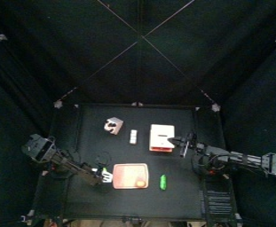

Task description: Grab pea

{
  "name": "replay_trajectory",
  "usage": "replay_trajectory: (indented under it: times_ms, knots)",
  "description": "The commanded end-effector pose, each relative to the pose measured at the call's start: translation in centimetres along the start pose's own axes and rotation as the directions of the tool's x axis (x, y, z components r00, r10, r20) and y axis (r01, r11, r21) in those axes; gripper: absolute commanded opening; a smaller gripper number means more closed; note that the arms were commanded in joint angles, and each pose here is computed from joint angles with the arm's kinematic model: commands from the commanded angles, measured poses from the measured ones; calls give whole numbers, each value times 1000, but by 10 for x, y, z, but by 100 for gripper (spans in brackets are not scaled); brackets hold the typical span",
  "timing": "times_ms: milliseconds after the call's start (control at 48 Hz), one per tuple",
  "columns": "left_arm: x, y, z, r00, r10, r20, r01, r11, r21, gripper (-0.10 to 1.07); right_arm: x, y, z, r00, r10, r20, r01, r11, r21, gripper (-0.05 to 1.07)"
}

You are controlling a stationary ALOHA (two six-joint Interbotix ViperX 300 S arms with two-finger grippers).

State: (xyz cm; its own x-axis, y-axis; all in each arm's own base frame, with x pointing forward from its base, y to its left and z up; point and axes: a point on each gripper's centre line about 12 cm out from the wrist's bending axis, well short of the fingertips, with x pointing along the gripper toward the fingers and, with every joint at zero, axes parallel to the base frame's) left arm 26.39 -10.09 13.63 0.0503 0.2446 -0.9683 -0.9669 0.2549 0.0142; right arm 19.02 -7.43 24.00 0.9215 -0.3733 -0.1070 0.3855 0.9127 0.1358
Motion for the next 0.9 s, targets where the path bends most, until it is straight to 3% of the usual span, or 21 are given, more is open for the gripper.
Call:
replay_trajectory:
  times_ms: [0, 271, 458, 646, 688, 875]
  knots:
    - [-19, -3, 6, 998, -65, -8, 65, 998, -16, 101, 2, 2, 13, 999, -1, 36, -1, 999, 53, 1]
    - [-49, 0, 26, 978, -197, 67, 195, 980, 28, 101, 3, 9, 12, 999, 36, 28, -42, 967, 250, 1]
    - [-74, 4, 46, 933, -316, 172, 296, 946, 134, 101, 3, 17, 10, 997, 73, 19, -74, 923, 378, 1]
    - [-85, 13, 53, 890, -403, 213, 366, 910, 193, 101, 2, 30, 7, 990, 142, 3, -128, 886, 446, 1]
    - [-85, 15, 55, 876, -427, 224, 383, 898, 216, 101, 2, 33, 5, 988, 155, -3, -136, 878, 459, 1]
    - [-83, 24, 70, 771, -558, 307, 438, 815, 379, 101, 4, 46, -1, 977, 213, -31, -165, 833, 529, 1]
